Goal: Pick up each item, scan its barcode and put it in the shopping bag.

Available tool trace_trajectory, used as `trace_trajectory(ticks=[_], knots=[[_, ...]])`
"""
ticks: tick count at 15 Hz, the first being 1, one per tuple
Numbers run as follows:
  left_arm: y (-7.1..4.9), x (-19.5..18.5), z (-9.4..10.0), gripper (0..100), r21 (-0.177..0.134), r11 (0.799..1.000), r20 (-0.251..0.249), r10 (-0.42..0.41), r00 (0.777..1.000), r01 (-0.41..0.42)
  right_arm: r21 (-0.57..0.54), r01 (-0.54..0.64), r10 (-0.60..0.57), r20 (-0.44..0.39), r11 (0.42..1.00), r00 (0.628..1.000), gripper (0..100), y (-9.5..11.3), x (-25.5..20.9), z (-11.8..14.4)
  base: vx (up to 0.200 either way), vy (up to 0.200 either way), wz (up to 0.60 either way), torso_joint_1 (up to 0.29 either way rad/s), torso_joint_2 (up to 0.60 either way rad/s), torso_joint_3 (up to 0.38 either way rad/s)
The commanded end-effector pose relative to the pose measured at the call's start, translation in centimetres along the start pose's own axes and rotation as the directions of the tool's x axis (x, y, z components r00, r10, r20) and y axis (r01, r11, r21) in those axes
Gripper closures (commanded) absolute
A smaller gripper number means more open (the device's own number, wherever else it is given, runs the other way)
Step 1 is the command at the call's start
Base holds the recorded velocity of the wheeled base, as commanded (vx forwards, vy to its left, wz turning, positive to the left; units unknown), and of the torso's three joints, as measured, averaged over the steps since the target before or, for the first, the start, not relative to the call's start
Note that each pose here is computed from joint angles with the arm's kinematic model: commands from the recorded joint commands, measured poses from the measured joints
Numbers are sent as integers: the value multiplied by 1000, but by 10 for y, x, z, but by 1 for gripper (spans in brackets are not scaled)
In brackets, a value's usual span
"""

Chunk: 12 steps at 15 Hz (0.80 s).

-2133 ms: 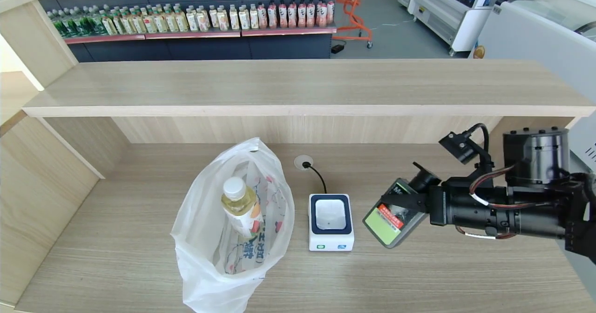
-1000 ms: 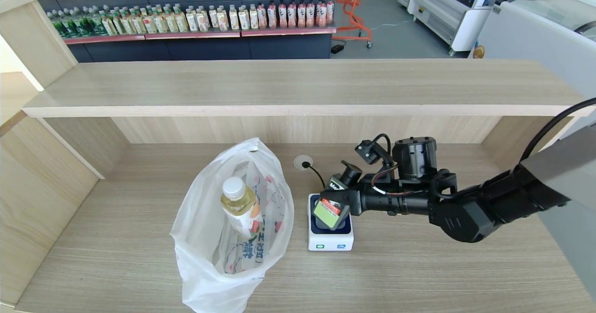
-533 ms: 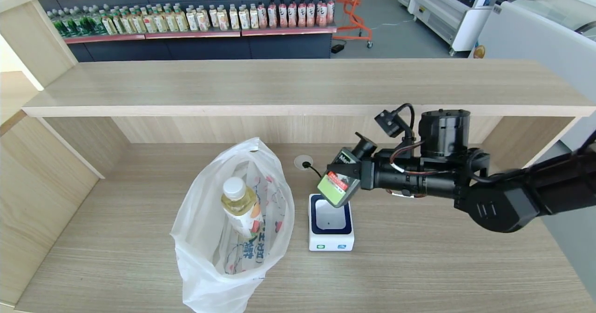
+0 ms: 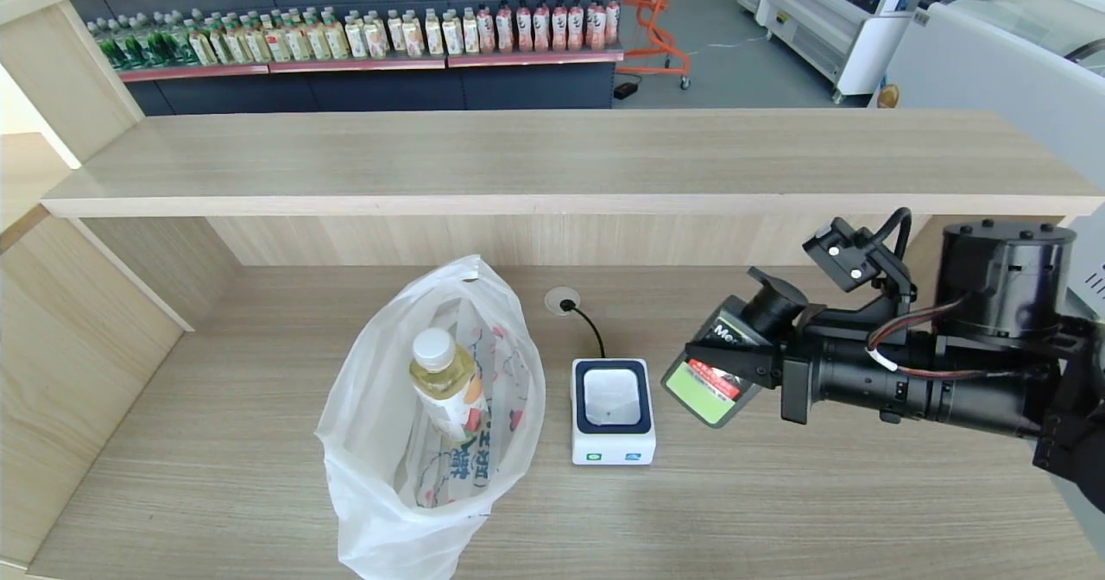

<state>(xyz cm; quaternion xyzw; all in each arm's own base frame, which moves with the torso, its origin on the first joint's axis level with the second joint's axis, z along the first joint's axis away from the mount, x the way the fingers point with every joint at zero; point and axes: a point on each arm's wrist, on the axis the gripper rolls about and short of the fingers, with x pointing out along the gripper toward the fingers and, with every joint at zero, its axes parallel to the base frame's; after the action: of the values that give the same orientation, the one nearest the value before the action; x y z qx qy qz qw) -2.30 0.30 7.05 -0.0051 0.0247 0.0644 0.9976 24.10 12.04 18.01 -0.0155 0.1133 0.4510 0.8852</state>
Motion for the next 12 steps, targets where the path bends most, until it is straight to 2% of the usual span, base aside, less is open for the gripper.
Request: trace_trajectory(ticks=[1,3,6,10,12], knots=[[0,0,0,0,4,1000,0,0,1000,0,-10,2,-2,15,1000,1000,100,4,-8,3,0,0,0,0,0,0],[0,0,0,0,3,1000,0,0,1000,0,-8,4,-4,15,1000,1000,100,4,-8,3,0,0,0,0,0,0],[0,0,0,0,6,1000,0,0,1000,0,-7,5,-5,17,1000,1000,100,3,-8,3,-200,0,0,9,5,-1],[0,0,0,0,7,1000,0,0,1000,0,2,5,-5,13,1000,1000,100,3,-7,2,0,0,0,0,0,0],[0,0,0,0,6,1000,0,0,1000,0,3,5,-5,10,1000,1000,100,2,-6,2,0,200,0,17,5,5]])
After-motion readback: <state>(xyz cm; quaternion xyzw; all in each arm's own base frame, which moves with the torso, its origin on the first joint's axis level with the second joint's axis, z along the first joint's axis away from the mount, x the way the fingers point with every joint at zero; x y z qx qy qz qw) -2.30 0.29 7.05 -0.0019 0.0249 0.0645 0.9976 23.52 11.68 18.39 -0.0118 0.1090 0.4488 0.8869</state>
